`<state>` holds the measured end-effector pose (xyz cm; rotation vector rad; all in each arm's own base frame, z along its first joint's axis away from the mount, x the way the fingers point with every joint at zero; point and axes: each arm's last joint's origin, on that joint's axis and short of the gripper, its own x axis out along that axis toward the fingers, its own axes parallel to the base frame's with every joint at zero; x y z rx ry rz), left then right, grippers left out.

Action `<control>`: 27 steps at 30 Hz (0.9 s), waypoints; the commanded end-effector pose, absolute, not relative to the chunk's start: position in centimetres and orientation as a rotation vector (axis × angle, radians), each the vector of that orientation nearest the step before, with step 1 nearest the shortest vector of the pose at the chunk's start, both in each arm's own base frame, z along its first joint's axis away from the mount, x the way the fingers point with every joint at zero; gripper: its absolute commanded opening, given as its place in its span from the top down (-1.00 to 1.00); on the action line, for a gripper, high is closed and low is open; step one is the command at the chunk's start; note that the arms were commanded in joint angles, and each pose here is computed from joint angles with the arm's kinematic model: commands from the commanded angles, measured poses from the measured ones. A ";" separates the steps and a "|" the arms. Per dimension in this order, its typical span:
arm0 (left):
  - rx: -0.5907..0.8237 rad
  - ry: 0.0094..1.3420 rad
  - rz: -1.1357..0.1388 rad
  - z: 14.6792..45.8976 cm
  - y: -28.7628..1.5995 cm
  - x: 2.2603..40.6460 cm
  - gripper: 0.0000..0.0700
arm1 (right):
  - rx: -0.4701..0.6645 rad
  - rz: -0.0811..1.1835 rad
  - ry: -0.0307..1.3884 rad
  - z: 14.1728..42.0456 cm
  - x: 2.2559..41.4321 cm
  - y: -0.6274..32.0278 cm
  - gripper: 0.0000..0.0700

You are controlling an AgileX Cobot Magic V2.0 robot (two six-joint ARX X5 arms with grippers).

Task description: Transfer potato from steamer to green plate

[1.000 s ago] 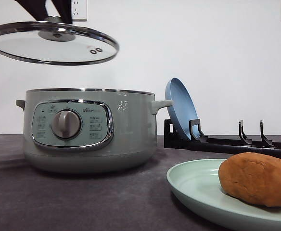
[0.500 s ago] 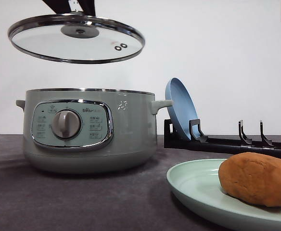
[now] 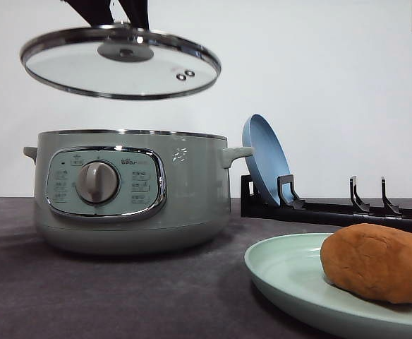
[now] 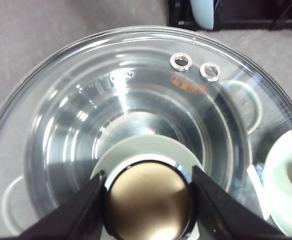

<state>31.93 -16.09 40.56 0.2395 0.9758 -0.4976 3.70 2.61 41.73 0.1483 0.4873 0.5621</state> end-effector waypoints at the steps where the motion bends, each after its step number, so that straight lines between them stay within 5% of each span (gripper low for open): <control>1: 0.233 0.944 -0.510 40.7 -16.6 32.5 1.00 | 0.162 0.565 0.470 42.2 3.7 2.6 -0.98; 27: 0.262 1.081 -0.502 35.9 -18.4 35.7 1.00 | 0.154 0.542 0.464 42.2 3.7 2.5 -0.98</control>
